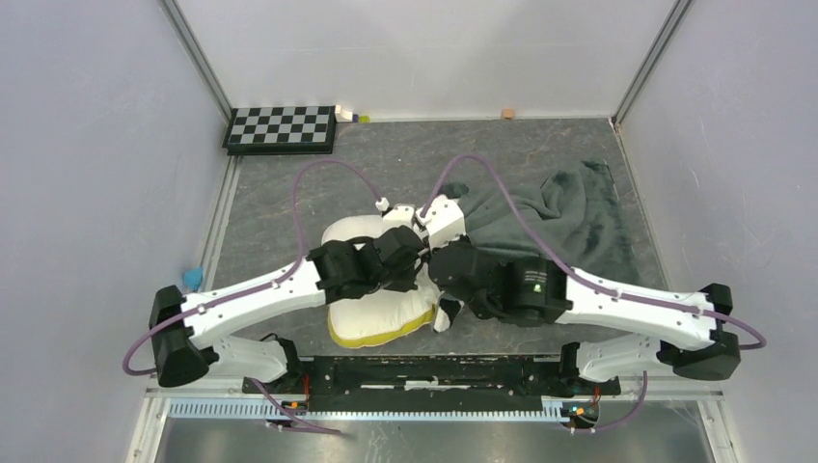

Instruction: Put the pillow into the pillowcase

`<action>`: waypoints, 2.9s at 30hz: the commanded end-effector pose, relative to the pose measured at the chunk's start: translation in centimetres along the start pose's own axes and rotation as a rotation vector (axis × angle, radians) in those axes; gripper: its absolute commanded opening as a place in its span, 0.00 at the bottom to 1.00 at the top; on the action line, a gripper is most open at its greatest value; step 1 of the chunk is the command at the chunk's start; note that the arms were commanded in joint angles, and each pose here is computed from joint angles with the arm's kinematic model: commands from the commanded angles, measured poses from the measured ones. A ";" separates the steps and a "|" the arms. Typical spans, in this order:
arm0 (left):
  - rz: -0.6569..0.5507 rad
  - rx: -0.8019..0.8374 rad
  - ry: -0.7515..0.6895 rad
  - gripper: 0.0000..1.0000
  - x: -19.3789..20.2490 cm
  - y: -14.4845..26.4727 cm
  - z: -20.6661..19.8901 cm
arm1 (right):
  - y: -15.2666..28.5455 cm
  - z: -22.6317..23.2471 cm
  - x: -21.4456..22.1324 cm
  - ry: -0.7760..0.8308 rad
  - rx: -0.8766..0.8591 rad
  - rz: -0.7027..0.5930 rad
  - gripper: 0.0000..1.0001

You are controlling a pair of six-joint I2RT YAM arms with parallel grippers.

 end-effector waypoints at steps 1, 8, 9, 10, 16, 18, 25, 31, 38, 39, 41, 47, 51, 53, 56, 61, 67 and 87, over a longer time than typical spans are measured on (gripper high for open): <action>-0.239 0.378 0.022 0.03 -5.5 10.6 -5.8 | 2.0 2.1 -7.0 -0.089 -0.090 -0.148 0.00; -0.251 0.411 0.053 0.12 -7.5 14.4 -4.5 | -4.0 0.3 -11.0 -0.095 -0.040 -0.147 0.00; -0.242 0.401 0.087 0.14 -7.9 13.9 -3.5 | -6.1 -0.7 -11.0 -0.104 -0.017 -0.127 0.00; -0.239 0.406 0.117 0.16 -8.3 13.4 -2.6 | -8.1 -1.4 -10.8 -0.106 -0.014 -0.098 0.00; -0.260 0.256 0.153 0.57 -11.0 11.0 3.0 | -19.9 -4.2 -6.9 -0.122 0.043 0.062 0.00; -0.273 0.165 0.149 0.71 -11.4 10.9 4.8 | -22.5 -4.8 -5.5 -0.133 0.055 0.100 0.00; -0.128 0.018 0.149 1.00 -7.6 7.5 7.9 | -25.4 -5.0 -7.0 -0.144 0.029 0.092 0.00; 0.005 0.010 0.296 1.00 -0.3 2.9 8.5 | -22.8 -4.8 -10.2 -0.113 -0.011 0.034 0.55; 0.067 -0.046 0.446 1.00 5.3 1.9 9.7 | -17.7 -6.8 -9.0 -0.044 0.018 0.033 0.83; 0.085 -0.047 0.452 1.00 5.8 1.7 9.7 | -17.3 -7.1 -7.7 -0.022 0.024 0.053 0.85; 0.105 -0.026 0.462 1.00 6.4 1.0 9.5 | -16.3 -7.6 -5.3 0.026 0.035 0.083 0.89; 0.112 0.071 0.470 0.98 5.7 -1.8 8.1 | -16.0 -7.9 1.0 0.156 -0.004 0.201 0.98; 0.096 0.046 0.447 0.73 4.6 -2.9 8.3 | -17.2 -8.2 3.2 0.199 0.003 0.230 0.98; 0.095 0.028 0.440 0.50 4.0 -3.5 8.7 | -18.2 -8.2 3.9 0.217 0.032 0.270 0.98; 0.080 0.008 0.430 0.18 2.8 -3.9 9.5 | -19.2 -8.8 3.3 0.224 0.134 0.251 0.89; 0.066 -0.047 0.418 0.02 0.6 -4.6 11.4 | -19.4 -6.3 -0.7 0.146 0.120 0.203 0.22; -0.003 -0.050 0.404 0.02 -6.0 -6.7 12.5 | -16.8 4.3 -1.9 0.095 -0.182 0.225 0.00; -0.070 -0.141 0.354 0.83 -14.6 -6.3 18.5 | -13.6 -2.5 -7.9 0.003 0.015 0.079 0.92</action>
Point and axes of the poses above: each gripper's point midway between its finger pads, its own y axis back along the fingers, its own z axis along the line the jaws close on, x = y × z, the point moved 9 cm from there along y, back along the fingers, and after that the axes turned 14 degrees about -y, right-handed, at the moved point
